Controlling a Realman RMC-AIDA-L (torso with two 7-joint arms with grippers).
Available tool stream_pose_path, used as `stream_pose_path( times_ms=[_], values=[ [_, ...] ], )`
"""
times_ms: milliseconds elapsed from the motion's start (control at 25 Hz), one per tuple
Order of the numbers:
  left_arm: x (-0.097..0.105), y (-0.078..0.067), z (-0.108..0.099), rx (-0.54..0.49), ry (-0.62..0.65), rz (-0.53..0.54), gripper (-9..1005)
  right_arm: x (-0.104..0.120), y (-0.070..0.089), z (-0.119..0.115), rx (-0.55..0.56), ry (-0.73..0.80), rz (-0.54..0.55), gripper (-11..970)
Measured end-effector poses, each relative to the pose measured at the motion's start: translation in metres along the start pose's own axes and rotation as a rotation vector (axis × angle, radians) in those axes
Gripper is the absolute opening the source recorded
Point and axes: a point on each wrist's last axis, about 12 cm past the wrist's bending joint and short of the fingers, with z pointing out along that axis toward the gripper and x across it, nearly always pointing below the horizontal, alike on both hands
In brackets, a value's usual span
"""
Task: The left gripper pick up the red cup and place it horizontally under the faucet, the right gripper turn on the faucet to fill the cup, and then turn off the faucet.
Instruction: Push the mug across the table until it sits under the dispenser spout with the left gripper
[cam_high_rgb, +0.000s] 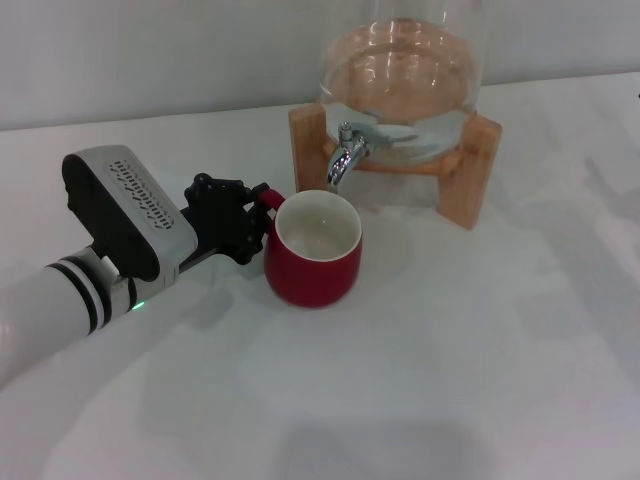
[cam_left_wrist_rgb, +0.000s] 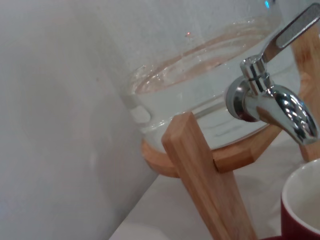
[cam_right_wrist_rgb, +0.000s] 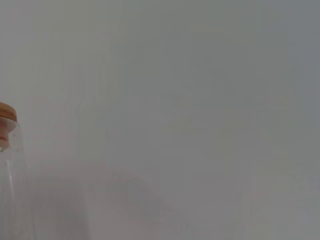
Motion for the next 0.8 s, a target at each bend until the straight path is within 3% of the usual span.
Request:
stream_pose_path(
  times_ms=[800],
  values=[
    [0.0019, -0.0002, 0.0001, -0.004, 0.018, -0.007, 92, 0.0007, 0.0016, 0.0002, -0.008, 0.003, 0.003, 873]
  ],
)
